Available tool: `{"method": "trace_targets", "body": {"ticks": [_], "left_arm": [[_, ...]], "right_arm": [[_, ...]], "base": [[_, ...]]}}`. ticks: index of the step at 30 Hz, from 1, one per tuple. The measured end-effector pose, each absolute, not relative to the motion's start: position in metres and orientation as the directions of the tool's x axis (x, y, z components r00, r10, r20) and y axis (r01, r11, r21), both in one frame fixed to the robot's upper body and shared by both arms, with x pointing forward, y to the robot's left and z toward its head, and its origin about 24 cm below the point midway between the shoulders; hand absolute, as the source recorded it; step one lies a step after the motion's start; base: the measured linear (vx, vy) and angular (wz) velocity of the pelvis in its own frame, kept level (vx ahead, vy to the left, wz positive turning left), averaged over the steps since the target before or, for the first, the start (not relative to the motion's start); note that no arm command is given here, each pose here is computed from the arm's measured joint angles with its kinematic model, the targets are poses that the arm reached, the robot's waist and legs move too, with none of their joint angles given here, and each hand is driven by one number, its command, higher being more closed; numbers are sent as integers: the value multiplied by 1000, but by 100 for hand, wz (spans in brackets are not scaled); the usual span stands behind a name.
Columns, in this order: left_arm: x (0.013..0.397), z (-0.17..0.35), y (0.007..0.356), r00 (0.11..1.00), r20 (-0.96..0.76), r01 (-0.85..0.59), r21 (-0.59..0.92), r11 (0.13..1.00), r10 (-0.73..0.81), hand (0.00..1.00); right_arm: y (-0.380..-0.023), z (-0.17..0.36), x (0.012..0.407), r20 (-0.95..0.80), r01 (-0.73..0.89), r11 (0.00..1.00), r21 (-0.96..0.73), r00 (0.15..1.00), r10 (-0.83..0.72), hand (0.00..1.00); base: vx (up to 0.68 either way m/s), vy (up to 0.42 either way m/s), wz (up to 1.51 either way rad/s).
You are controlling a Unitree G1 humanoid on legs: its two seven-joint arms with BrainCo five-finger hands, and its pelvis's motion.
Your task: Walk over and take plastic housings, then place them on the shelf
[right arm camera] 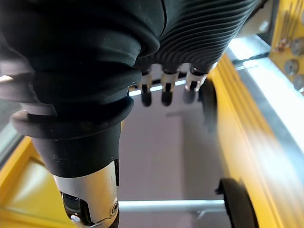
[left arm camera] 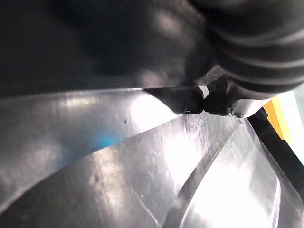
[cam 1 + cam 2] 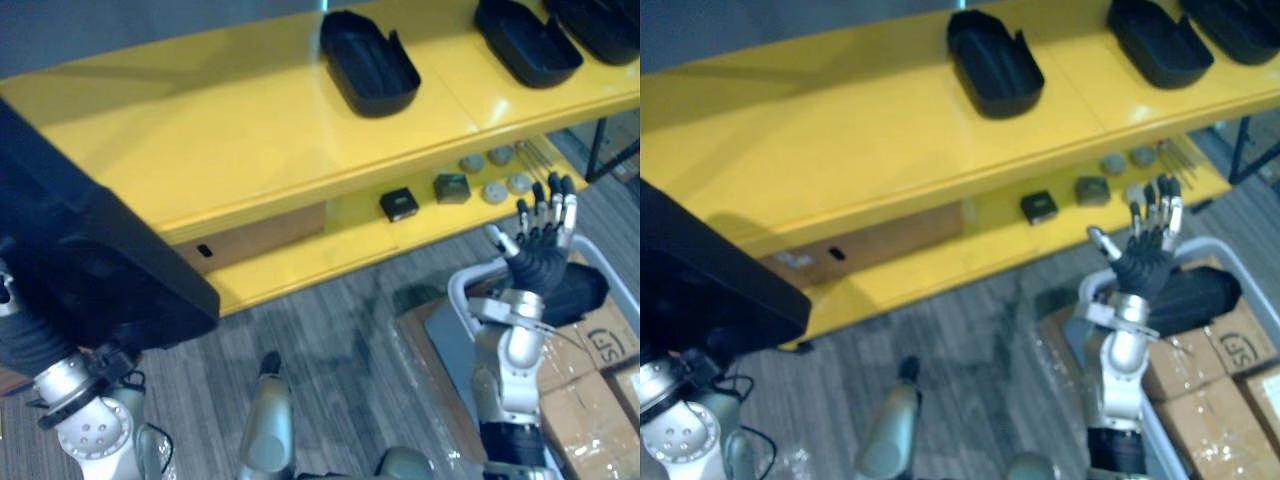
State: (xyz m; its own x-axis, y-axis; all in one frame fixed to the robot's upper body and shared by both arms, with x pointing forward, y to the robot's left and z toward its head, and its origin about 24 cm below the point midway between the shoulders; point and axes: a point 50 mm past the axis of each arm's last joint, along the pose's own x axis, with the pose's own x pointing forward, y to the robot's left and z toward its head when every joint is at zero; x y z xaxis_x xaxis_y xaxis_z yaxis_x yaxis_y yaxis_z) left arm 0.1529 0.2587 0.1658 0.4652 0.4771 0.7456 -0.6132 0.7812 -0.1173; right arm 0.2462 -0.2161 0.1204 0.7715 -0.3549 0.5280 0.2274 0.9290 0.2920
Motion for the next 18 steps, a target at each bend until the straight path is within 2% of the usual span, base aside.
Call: {"method": "trace_targets", "body": {"ticks": [4, 10, 13, 18], "left_arm": [[149, 178, 267, 502, 791, -616, 44, 787, 349, 100], [167, 184, 277, 487, 790, -622, 13, 783, 373, 100], [172, 176, 276, 523, 754, -618, 13, 786, 398, 100], [165, 153, 271, 586, 672, -615, 6, 789, 452, 100]], "right_arm": [[-219, 111, 240, 504, 243, 925, 293, 783, -365, 0], [-227, 134, 249, 580, 221, 946, 237, 749, -320, 0], [-241, 140, 246, 596, 272, 939, 211, 726, -344, 0], [-248, 173, 251, 691, 280, 950, 136, 660, -294, 0]], "base": [[182, 219, 27], [189, 126, 20], [297, -85, 63], [299, -279, 48]]}}
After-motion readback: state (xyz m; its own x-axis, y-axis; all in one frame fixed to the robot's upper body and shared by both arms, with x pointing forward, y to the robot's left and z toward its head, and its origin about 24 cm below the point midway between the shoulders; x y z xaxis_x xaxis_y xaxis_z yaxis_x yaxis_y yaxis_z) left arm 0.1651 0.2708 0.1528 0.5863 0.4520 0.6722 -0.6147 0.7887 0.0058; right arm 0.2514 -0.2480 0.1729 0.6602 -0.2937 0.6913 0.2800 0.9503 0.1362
